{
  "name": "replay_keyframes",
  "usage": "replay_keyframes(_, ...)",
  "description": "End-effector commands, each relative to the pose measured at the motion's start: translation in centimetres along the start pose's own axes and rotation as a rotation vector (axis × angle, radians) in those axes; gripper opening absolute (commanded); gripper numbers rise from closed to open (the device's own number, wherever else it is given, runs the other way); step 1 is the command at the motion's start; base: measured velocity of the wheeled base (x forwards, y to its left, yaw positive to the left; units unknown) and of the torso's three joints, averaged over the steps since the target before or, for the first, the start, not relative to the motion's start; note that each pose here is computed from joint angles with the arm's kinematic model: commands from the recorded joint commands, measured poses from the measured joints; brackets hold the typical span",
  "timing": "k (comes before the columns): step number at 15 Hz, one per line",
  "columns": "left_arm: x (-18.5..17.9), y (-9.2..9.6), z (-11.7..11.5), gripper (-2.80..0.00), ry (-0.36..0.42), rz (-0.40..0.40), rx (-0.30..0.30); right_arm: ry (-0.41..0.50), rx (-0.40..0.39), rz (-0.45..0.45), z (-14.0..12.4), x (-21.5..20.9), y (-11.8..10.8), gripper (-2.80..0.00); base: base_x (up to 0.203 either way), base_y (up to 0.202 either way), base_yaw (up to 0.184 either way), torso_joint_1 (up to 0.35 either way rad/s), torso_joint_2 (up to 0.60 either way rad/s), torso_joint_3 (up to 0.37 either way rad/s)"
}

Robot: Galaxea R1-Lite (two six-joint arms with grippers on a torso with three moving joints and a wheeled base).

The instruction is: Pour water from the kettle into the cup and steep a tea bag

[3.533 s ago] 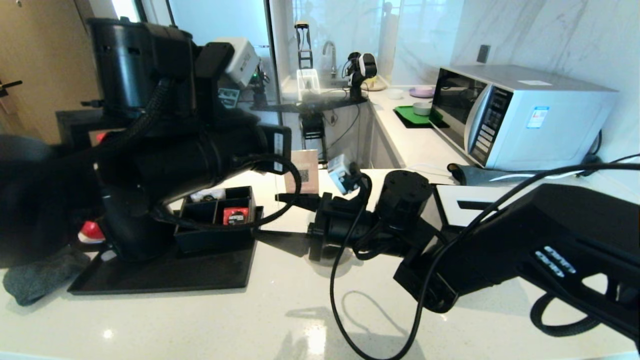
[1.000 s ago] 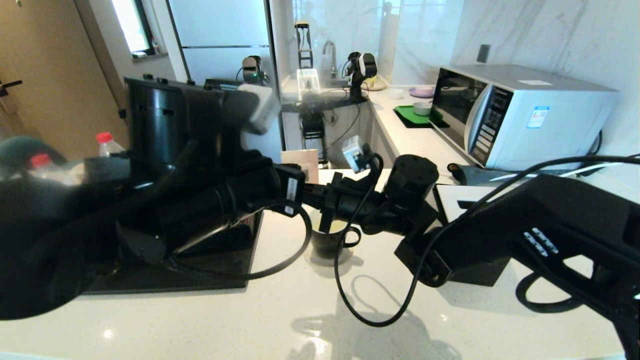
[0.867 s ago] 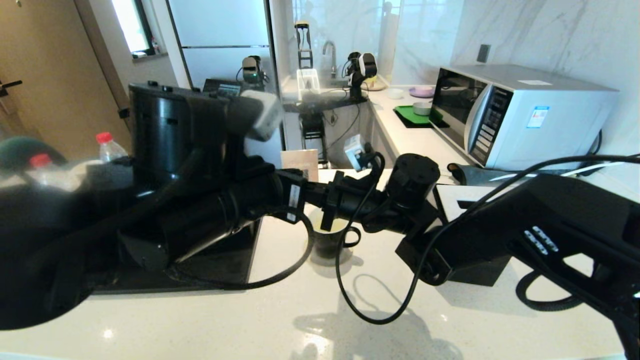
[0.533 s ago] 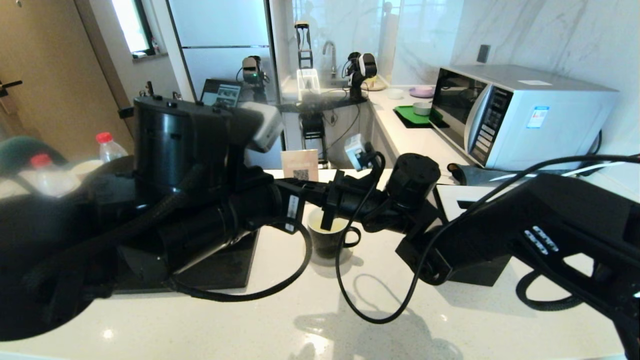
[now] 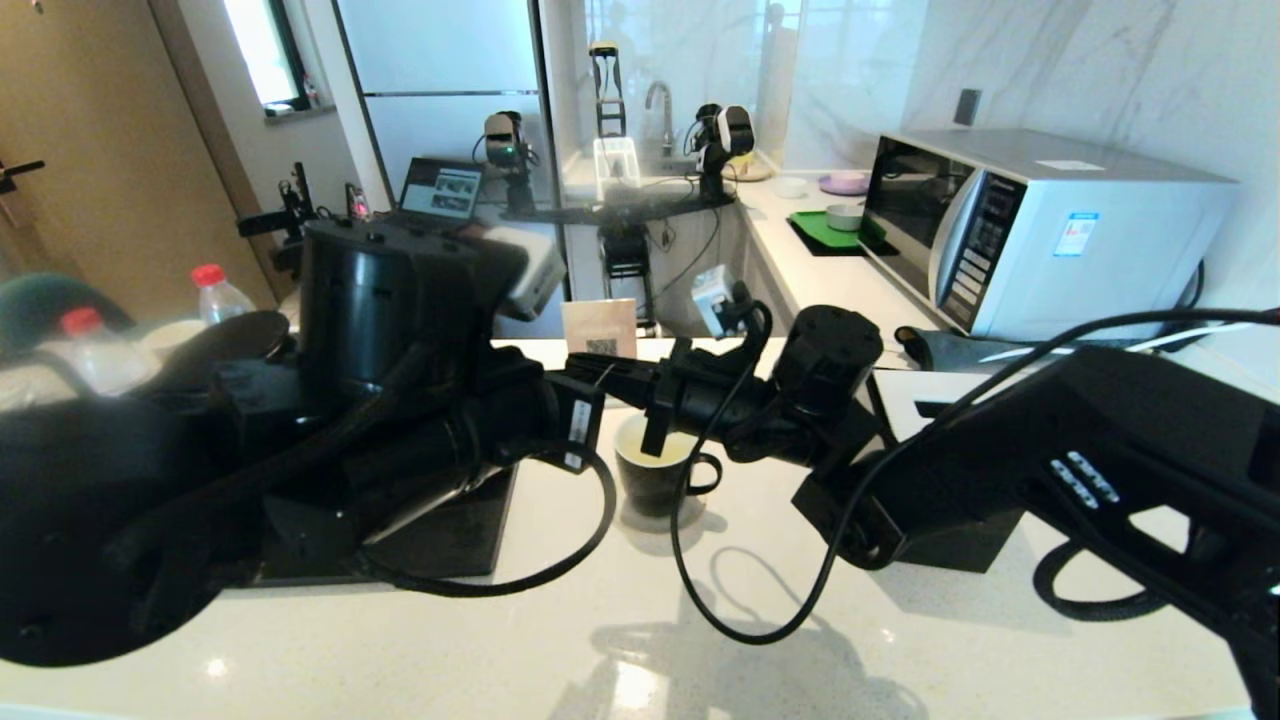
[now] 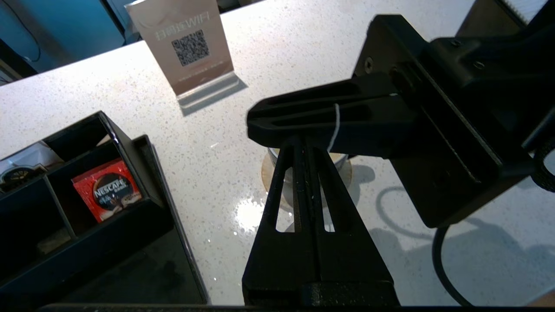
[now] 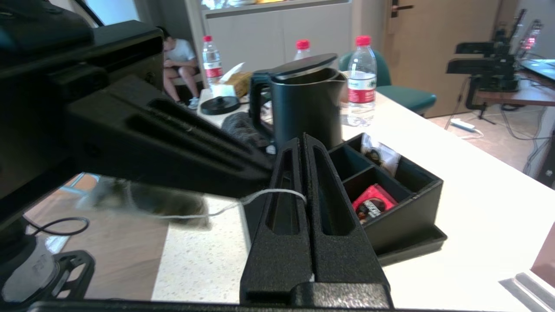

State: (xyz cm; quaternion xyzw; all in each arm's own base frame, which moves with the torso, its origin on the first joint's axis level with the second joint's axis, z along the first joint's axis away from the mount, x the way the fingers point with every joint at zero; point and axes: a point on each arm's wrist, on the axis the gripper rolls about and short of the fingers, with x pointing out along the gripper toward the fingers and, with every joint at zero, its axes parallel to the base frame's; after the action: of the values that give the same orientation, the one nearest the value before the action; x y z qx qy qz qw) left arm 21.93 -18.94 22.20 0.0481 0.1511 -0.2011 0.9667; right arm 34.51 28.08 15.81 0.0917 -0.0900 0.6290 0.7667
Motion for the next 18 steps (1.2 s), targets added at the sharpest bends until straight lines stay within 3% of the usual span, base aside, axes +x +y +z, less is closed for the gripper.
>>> replay_keyframes(1,0.7,0.2,-0.3,-2.80,0.005,0.017,-0.004,-0.009,-0.007,0.007,0.2,0.0,0.1,-2.80,0.000,0.000,0.000,0.000,0.00,0.000)
replay_keyframes(6,1.1,0.5,-0.2,-2.80,0.004,0.027,-0.008,-0.010,-0.007,0.009,0.3,0.0,0.1,-2.80,0.000,0.000,0.000,0.000,0.00,0.000)
replay_keyframes(7,1.1,0.5,-0.2,-1.90,0.003,0.028,-0.008,-0.009,-0.006,0.008,0.2,0.0,0.1,-2.80,0.000,0.000,0.000,0.000,0.00,0.000)
replay_keyframes(8,1.1,0.5,-0.2,0.00,0.004,0.028,-0.008,-0.008,-0.006,0.008,0.2,0.0,0.1,-2.80,0.000,0.000,0.000,0.000,0.00,0.000)
replay_keyframes(12,1.2,0.7,-0.7,0.00,0.022,0.041,-0.004,-0.010,-0.009,0.008,0.3,0.0,0.2,-2.80,0.000,0.000,0.000,0.000,0.00,0.000)
replay_keyframes(18,1.3,3.0,-2.1,0.00,0.069,0.135,-0.012,-0.010,-0.015,-0.009,0.7,-0.7,-0.1,-2.80,0.000,0.000,0.000,0.000,0.00,0.000)
